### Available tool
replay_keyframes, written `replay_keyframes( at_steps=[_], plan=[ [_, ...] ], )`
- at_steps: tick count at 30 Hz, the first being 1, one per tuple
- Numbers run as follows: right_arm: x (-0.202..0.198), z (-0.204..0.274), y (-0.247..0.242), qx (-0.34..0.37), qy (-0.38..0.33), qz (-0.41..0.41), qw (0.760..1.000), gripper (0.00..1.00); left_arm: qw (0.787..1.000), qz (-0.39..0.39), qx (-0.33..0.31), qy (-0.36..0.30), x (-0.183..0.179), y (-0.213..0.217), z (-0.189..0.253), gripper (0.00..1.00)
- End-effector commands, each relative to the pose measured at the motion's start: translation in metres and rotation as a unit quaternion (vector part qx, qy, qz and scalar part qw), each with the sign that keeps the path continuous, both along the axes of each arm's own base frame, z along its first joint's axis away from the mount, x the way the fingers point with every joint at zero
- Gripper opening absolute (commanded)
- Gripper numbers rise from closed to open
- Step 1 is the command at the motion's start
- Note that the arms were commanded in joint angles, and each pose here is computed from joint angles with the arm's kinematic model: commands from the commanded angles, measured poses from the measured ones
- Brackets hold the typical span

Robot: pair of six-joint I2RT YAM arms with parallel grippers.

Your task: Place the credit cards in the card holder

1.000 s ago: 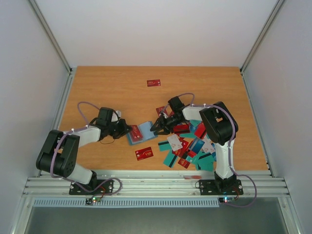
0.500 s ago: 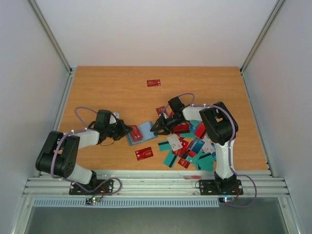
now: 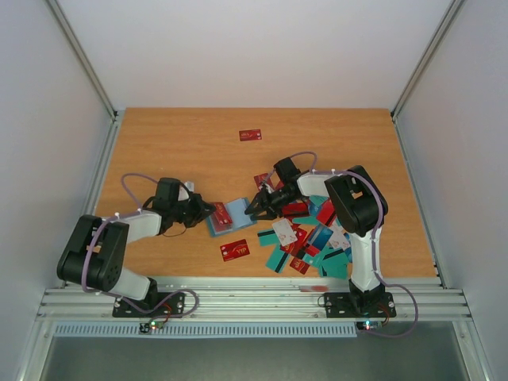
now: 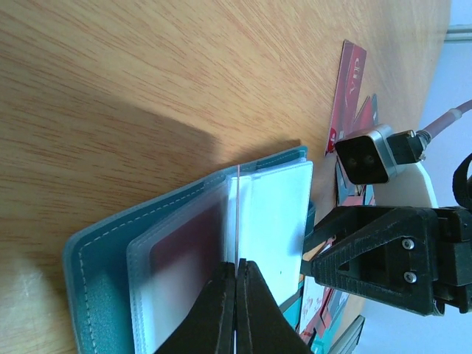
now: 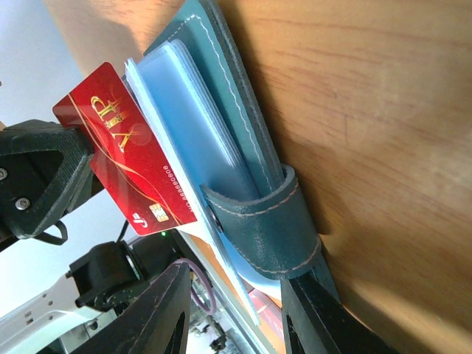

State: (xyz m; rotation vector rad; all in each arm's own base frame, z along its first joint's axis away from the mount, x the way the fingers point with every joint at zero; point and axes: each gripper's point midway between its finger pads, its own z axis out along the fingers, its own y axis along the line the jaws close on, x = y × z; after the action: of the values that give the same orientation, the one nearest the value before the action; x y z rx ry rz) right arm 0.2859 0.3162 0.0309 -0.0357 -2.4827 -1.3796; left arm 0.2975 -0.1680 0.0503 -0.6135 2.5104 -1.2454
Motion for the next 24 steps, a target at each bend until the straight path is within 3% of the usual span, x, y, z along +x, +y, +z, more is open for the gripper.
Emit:
replay_keyframes(
  at_steps=[1,10,19,24],
  plan=[
    [-0.028,-0.032,-0.014,-0.064,0.062,-0.002,0.996,0.36,0.999,0.001,-0.012,-0.044,0.012,-0.001,0.020,0.00],
    [-0.029,-0.033,-0.015,-0.064,0.064,-0.001,0.996,0.35,0.998,0.005,0.001,-0.058,0.015,0.002,0.031,0.00],
    [-0.030,-0.035,-0.015,-0.062,0.070,-0.001,0.996,0.36,0.998,0.024,0.038,-0.054,0.021,0.012,0.017,0.00],
    [-0.031,-0.036,-0.015,-0.063,0.072,0.000,0.995,0.36,0.998,0.026,0.027,-0.056,0.026,0.009,0.012,0.00]
  ],
)
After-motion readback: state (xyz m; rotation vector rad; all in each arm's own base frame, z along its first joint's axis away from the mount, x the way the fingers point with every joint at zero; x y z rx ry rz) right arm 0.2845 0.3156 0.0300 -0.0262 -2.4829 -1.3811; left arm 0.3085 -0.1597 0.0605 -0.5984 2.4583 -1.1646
